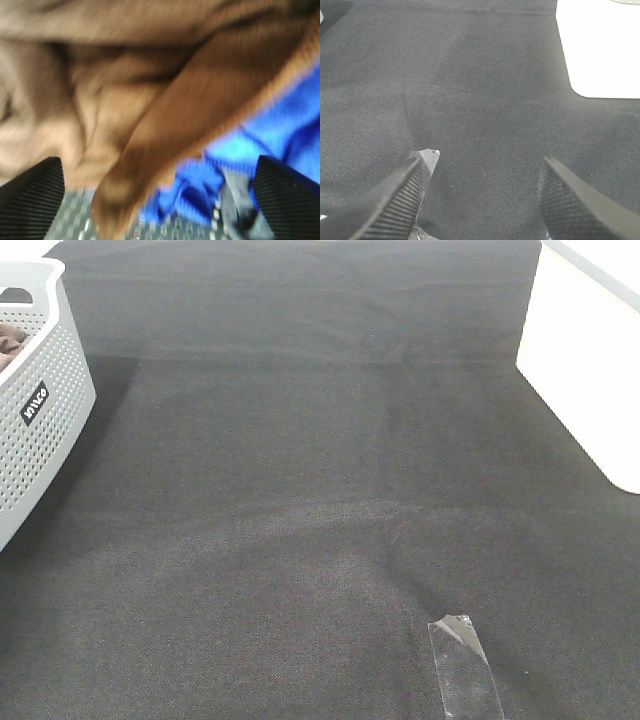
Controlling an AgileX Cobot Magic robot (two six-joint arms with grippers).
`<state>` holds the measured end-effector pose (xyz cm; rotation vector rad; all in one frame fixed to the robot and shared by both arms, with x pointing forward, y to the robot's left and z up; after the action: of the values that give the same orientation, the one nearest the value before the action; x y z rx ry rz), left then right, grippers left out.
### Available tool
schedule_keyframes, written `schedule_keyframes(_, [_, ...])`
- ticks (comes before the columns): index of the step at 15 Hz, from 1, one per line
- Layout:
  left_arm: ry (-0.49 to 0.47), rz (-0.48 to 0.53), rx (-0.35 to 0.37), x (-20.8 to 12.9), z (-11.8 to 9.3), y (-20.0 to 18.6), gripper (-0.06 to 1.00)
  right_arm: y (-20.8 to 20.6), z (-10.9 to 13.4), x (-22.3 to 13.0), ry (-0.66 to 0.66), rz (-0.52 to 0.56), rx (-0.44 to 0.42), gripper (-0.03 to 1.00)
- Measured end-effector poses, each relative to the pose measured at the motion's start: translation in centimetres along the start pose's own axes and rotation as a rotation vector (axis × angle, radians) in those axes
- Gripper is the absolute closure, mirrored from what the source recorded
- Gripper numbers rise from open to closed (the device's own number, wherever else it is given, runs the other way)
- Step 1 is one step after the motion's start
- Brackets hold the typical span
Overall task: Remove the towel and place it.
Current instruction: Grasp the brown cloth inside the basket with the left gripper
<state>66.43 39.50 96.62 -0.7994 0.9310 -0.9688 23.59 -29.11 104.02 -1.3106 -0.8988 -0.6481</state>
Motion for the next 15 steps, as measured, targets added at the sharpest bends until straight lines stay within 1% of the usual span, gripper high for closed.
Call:
schedule_keyframes(1, [0.011,-0.002,-0.018,0.4,-0.1,1.2,-0.01,0.0,0.0,0.0,0.0,0.0,0.0,0.36])
schedule_keyframes(2, [0.011,-0.002,-0.02,0.5,0.0,1.5,0.02,0.0,0.0,0.0,0.0,0.0,0.0,0.36])
schedule_keyframes(3, [0.008,-0.001,-0.01,0.4,0.3,1.3,0.12,0.0,0.0,0.0,0.0,0.0,0.0,0.36])
schedule_keyframes(4, [0.003,-0.002,0.004,0.4,0.7,1.0,0.28,0.0,0.0,0.0,0.0,0.0,0.0,0.36])
schedule_keyframes(6, [-0.002,0.002,0.01,0.1,0.9,0.9,0.74,0.0,0.0,0.0,0.0,0.0,0.0,0.36])
schedule_keyframes(7, [-0.002,0.004,0.009,0.0,0.9,1.0,0.89,0.0,0.0,0.0,0.0,0.0,0.0,0.36])
schedule_keyframes(8, [-0.003,0.005,0.007,-0.1,0.9,1.0,0.94,0.0,0.0,0.0,0.0,0.0,0.0,0.36])
schedule_keyframes(12, [-0.04,-0.028,-0.004,0.2,0.7,1.0,0.94,0.0,0.0,0.0,0.0,0.0,0.0,0.36])
schedule_keyframes(14, [-0.124,-0.063,-0.009,0.5,0.7,0.9,0.94,0.0,0.0,0.0,0.0,0.0,0.0,0.36])
schedule_keyframes(15, [-0.203,-0.082,0.013,0.8,1.0,-0.2,0.94,0.0,0.0,0.0,0.0,0.0,0.0,0.36])
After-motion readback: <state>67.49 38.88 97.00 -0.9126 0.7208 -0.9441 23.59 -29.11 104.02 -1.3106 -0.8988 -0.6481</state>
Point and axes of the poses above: a point on each arm's last joint axis where the gripper is mounted, y pointing out along that axis toward the gripper, z along the wrist's bending axis when the last joint is at zero, x = y × z, the point moved 1 cm from there along y, pointing out along that axis toward the gripper, and after that the axes turned 1 degree about -y, right-handed, at the moved point
